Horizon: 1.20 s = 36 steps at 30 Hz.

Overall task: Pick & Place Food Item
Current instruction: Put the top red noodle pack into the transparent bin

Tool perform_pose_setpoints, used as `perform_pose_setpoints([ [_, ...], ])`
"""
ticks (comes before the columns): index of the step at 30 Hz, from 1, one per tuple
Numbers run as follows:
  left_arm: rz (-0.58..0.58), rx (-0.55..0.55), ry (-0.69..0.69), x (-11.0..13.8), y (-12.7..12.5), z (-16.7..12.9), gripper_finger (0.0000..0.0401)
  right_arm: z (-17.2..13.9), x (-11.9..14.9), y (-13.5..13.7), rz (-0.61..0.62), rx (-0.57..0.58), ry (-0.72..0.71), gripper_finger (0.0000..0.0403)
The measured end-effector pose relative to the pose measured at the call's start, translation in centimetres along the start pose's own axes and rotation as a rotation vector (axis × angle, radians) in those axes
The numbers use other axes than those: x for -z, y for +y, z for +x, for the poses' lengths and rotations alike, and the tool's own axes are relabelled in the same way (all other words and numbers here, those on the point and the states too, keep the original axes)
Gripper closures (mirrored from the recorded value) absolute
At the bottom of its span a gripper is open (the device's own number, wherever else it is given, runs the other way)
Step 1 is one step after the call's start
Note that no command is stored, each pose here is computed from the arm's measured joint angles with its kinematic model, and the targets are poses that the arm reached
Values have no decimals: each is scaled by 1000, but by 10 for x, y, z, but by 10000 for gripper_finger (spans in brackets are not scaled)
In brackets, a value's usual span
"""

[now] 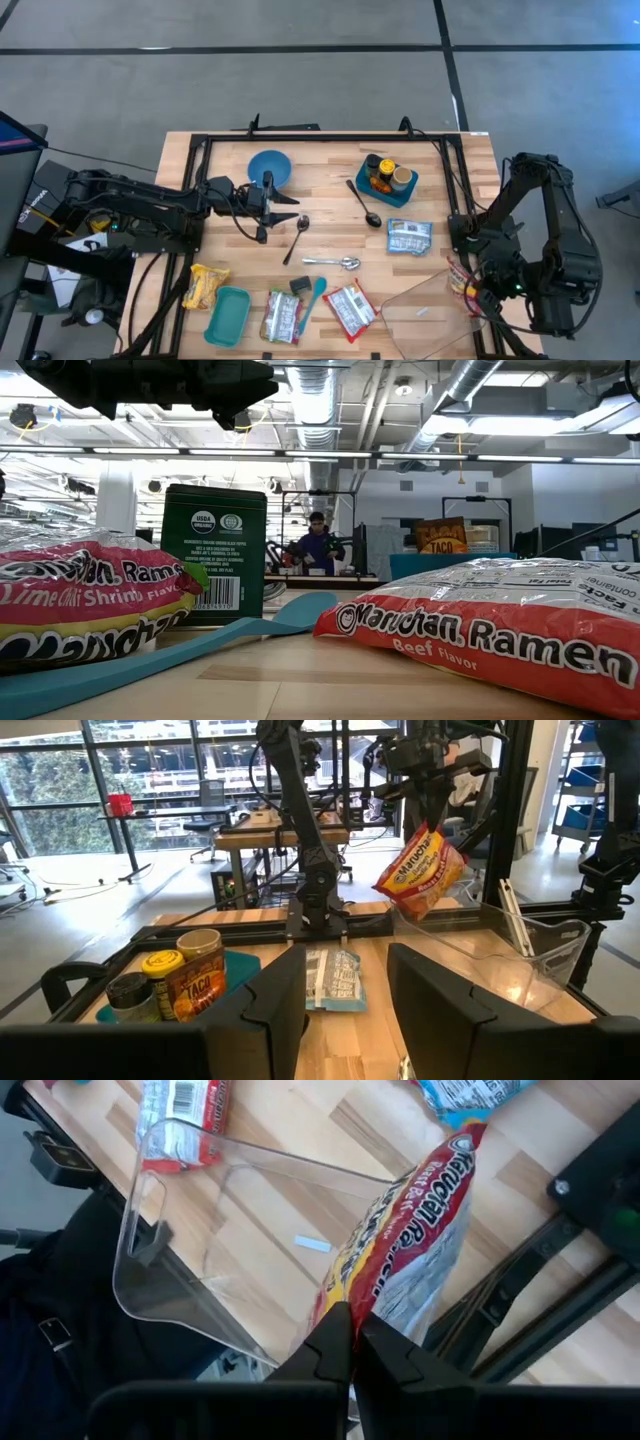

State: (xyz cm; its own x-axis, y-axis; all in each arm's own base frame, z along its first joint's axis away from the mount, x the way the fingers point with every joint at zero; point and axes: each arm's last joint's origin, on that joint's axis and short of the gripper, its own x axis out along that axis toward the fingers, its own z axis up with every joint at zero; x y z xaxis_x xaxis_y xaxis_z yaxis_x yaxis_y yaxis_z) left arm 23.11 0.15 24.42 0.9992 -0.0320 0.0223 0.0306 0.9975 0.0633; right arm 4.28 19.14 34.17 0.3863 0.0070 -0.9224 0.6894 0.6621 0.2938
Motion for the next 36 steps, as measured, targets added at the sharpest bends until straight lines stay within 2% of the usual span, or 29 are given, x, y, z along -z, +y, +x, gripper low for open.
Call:
perform_pose_setpoints([
  [6,0,0,0,0,0,0,265,4,3,2,-2,11,-9,403],
  [13,0,1,0,0,0,0,265,19,21,12,-29,49,-39,403],
  [19,0,1,1,0,0,0,265,36,37,17,-98,154,-99,403],
  [24,0,4,1,0,0,0,265,51,47,22,-100,212,-100,403],
  [30,0,4,0,0,0,0,265,59,49,26,-92,256,-89,403],
  [36,0,3,0,0,0,0,265,61,40,30,-98,313,-33,403],
])
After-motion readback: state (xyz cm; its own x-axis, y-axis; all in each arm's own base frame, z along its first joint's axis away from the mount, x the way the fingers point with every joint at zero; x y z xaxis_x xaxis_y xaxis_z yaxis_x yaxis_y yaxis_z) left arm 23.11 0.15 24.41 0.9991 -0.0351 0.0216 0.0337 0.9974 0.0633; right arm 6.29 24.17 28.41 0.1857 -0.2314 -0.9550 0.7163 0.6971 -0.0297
